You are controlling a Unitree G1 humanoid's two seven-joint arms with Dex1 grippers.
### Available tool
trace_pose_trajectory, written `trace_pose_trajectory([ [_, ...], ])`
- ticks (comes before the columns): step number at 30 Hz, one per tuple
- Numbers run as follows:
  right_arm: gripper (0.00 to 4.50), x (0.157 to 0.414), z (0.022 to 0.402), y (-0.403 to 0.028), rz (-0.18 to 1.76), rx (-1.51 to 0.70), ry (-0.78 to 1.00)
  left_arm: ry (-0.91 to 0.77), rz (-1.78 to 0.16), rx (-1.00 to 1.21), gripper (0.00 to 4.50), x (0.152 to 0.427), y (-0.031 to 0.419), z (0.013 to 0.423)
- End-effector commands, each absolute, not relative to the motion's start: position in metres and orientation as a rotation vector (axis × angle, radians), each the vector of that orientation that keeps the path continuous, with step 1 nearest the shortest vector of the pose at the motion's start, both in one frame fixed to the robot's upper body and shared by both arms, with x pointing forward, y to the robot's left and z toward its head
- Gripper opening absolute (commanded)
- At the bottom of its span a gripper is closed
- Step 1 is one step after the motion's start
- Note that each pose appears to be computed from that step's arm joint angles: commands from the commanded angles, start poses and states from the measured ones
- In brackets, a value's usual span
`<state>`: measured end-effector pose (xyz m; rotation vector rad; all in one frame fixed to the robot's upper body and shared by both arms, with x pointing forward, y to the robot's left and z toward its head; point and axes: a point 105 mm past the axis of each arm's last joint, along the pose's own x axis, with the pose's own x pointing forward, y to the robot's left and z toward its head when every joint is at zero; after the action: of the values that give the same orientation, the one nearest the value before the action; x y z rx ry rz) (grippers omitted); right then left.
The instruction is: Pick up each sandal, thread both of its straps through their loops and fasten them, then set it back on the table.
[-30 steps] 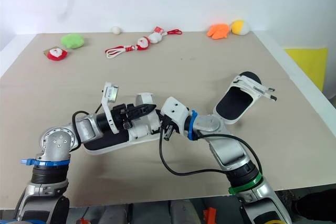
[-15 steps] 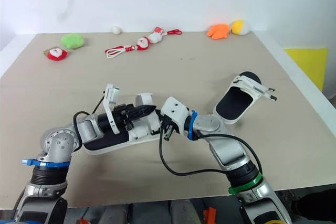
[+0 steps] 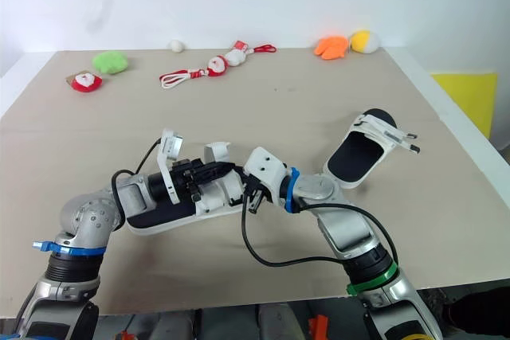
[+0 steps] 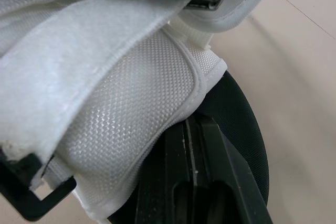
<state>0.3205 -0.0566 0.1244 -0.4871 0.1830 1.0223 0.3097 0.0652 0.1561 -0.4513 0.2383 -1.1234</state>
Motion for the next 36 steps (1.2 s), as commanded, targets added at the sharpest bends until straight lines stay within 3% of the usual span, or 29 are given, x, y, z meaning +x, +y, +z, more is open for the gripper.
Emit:
trace_pose_trajectory([
  [1,0.0,0.322,0.117,-0.057,1.009,-0.495,0.211,0.266,-1.143,-0.413,0.13,0.305,0.062,0.149],
  [12,0.0,0.321,0.117,-0.058,1.011,-0.494,0.213,0.269,-1.122,-0.352,0.13,0.309,0.072,0.146],
  [27,0.0,0.322,0.118,-0.057,1.008,-0.492,0.211,0.262,-1.257,-0.338,0.13,0.286,0.053,0.157],
  [36,0.0,0.321,0.117,-0.057,1.01,-0.49,0.213,0.297,-1.306,-0.2,0.13,0.272,0.054,0.149],
])
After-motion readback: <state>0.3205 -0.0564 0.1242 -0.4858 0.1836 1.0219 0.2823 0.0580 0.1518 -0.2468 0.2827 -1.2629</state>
